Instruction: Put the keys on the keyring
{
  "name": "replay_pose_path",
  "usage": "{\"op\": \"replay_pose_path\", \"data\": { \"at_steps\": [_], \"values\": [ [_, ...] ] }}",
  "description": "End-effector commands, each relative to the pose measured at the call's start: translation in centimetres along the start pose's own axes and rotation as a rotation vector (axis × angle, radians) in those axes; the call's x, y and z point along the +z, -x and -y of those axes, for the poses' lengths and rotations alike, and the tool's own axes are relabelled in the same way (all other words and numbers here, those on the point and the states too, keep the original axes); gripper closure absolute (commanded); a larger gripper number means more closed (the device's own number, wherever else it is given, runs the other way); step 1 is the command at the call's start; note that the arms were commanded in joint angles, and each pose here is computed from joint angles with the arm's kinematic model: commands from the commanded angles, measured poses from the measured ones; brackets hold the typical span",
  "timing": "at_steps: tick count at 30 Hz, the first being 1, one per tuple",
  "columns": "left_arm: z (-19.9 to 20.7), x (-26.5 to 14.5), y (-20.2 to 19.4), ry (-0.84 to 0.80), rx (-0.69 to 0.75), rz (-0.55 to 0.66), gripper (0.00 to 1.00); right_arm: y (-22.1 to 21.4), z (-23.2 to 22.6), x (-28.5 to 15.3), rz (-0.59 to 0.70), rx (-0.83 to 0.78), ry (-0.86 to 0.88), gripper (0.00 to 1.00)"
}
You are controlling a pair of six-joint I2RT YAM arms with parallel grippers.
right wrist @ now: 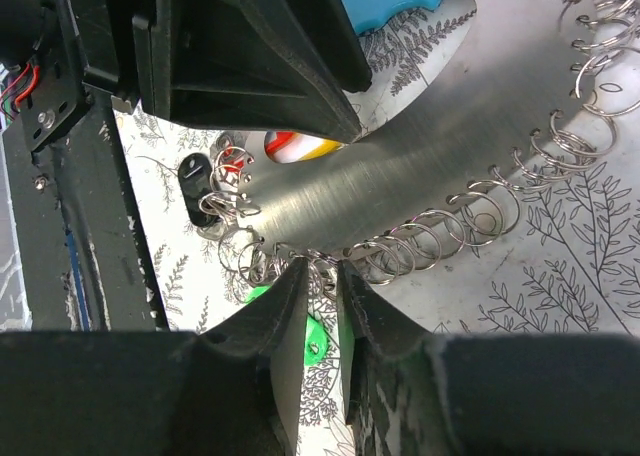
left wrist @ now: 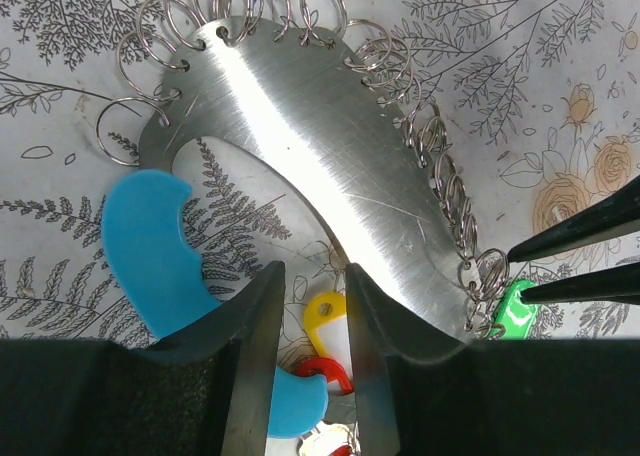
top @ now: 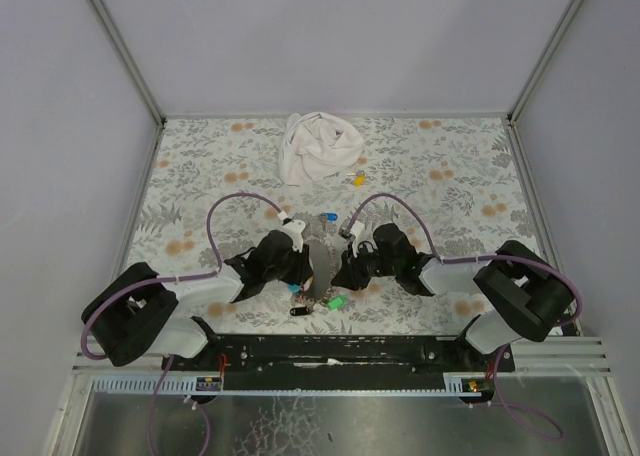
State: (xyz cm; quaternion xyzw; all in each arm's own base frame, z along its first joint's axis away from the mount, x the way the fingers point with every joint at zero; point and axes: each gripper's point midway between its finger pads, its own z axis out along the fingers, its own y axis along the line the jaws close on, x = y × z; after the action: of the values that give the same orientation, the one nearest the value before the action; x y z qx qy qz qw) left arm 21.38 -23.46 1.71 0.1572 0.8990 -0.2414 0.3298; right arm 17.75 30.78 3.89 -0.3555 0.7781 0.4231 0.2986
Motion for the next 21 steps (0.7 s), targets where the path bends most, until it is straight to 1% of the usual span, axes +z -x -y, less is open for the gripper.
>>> {"op": "replay_pose_path", "data": {
  "at_steps": [1,8,11,16,21],
  "values": [
    [1.0,0.2,1.2,-0.056,-0.016,0.057,0.7,1.8,-1.3,-0.1,0.051,-0.054,0.071,0.76],
    [1.4,0.4,1.1,-0.08,-0.021,0.059,0.69,0.9,-1.6,0.9,-0.024,-0.033,0.129,0.79],
    [1.5,0.4,1.1,-0.085,-0.016,0.06,0.69,0.3,-1.2,1.2,-0.061,-0.015,0.125,0.77],
    [2.0,-0.7,1.7,-0.116,0.008,0.1,0.69,0.6,-1.1,1.0,-0.044,-0.027,0.105,0.75],
    [3.6,-2.5,2.5,-0.208,0.044,0.143,0.67,0.9,-1.1,0.7,-0.026,-0.036,0.093,0.75]
  ]
}}
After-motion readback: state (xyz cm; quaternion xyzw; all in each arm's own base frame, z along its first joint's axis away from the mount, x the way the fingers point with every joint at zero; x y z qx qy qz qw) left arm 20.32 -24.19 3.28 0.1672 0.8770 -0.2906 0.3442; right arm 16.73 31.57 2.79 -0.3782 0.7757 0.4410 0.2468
